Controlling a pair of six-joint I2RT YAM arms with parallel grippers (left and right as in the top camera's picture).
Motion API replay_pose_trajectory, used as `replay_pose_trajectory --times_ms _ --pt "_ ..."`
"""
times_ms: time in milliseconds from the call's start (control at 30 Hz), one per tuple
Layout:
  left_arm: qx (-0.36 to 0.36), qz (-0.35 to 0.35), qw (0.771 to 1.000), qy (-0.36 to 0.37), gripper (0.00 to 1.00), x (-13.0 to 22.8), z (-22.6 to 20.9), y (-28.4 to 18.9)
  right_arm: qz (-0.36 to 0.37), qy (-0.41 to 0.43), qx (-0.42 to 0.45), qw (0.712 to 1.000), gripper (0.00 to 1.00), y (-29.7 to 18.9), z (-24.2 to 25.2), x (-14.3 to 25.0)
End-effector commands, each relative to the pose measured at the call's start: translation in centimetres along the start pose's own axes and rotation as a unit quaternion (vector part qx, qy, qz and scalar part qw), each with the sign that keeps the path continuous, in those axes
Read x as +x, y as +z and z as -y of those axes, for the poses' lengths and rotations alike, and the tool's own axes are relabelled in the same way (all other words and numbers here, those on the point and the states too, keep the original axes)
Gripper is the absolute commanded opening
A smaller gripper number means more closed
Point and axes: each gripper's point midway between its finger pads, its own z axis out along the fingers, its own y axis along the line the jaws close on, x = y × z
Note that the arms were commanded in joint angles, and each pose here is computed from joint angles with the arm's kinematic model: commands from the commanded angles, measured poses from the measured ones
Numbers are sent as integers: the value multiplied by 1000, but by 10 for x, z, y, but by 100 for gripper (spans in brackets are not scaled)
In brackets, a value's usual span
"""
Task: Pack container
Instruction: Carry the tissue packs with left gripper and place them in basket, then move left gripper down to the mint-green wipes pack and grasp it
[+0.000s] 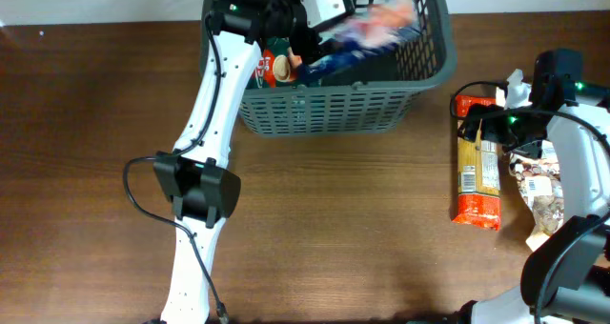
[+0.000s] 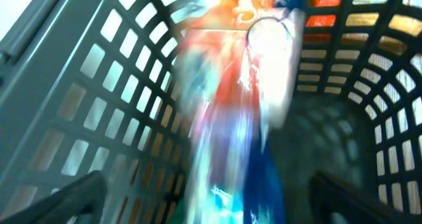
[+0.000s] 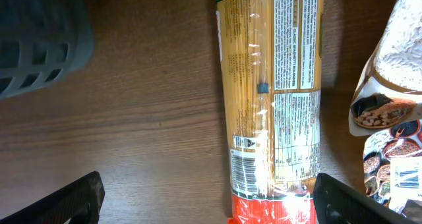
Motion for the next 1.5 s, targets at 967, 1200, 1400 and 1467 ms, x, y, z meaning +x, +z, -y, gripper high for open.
replay_pose_trajectory --times_ms 967,1200,1400,1467 --pt "-485 -100 699 -515 95 71 -27 -419 8 0 -6 1000 99 -4 -1 -6" --pt "-362 -203 664 -623 95 155 -2 -363 8 0 -6 1000 99 -4 -1 -6" --pt "-251 -328 646 -642 81 233 39 -302 8 0 -6 1000 99 -4 -1 -6" --pt "-194 -352 660 -635 73 249 58 -282 8 0 -6 1000 99 -4 -1 -6"
